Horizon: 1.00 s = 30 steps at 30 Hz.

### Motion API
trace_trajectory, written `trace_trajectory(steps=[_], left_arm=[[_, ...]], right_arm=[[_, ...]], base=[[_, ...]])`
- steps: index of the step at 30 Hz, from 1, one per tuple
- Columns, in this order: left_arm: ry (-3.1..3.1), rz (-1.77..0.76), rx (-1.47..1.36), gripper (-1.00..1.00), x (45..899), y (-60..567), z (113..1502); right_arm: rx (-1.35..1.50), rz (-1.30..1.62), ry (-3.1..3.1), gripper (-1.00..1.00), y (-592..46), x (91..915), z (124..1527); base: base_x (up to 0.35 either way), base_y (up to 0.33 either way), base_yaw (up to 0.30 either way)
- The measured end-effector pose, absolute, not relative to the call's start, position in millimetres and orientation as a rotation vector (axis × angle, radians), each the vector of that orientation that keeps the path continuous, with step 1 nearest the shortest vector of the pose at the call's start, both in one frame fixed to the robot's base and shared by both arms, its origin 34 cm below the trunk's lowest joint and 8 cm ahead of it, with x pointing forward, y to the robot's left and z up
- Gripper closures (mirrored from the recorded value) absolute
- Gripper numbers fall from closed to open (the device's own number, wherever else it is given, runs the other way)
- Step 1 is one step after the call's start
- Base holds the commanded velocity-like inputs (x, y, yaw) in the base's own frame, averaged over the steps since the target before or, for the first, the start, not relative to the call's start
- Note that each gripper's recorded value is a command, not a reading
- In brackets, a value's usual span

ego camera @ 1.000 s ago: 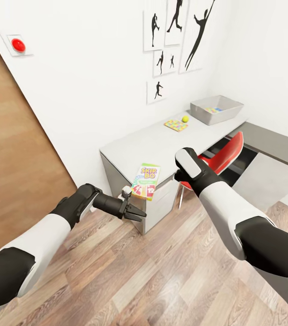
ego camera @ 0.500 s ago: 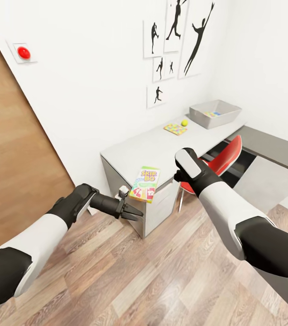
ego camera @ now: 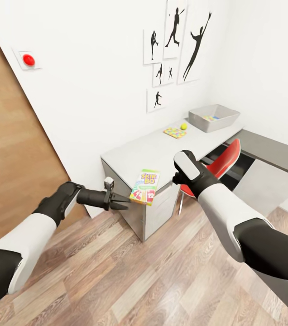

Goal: Put all the toys in the child's room - the three board games (two on the bed and one on the table), the two jigsaw puzzles on the table, and the tennis ball on the table - inside the toy box on the table in the child's room.

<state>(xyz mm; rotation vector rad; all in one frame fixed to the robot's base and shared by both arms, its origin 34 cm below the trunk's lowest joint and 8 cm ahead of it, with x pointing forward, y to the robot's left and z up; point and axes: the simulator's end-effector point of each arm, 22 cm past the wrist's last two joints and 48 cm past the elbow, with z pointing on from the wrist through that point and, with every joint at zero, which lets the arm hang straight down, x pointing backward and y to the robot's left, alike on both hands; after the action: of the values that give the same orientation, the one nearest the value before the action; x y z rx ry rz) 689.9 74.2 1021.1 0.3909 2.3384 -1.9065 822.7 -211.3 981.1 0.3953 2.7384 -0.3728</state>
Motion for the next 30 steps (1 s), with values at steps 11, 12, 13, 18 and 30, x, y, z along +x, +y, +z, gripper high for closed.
trace_trajectory(steps=[11, 12, 13, 18, 30], left_arm=[[2.33, -1.883, 0.374, -1.0, 693, 85, 1029], [2.33, -1.882, 0.374, -1.0, 693, 86, 1030], [2.329, -1.88, 0.375, -1.0, 693, 86, 1031], [2.329, -1.87, 0.373, -1.0, 693, 90, 1035], [2.329, -1.833, 0.37, -1.0, 695, 103, 1044]], right_arm=[[0.394, -0.295, 2.793, -1.0, -197, 794, 945], [0.397, -0.282, 2.793, -1.0, -195, 793, 942], [0.399, -0.269, 2.793, -1.0, -193, 792, 940], [0.409, -0.209, 2.799, -1.0, -184, 783, 928], [0.434, -0.218, 2.87, -1.0, -185, 736, 884]], base=[[0.0, 0.0, 0.0], [0.0, 0.0, 0.0], [0.0, 0.0, 0.0], [0.0, 0.0, 0.0], [0.0, 0.0, 0.0]])
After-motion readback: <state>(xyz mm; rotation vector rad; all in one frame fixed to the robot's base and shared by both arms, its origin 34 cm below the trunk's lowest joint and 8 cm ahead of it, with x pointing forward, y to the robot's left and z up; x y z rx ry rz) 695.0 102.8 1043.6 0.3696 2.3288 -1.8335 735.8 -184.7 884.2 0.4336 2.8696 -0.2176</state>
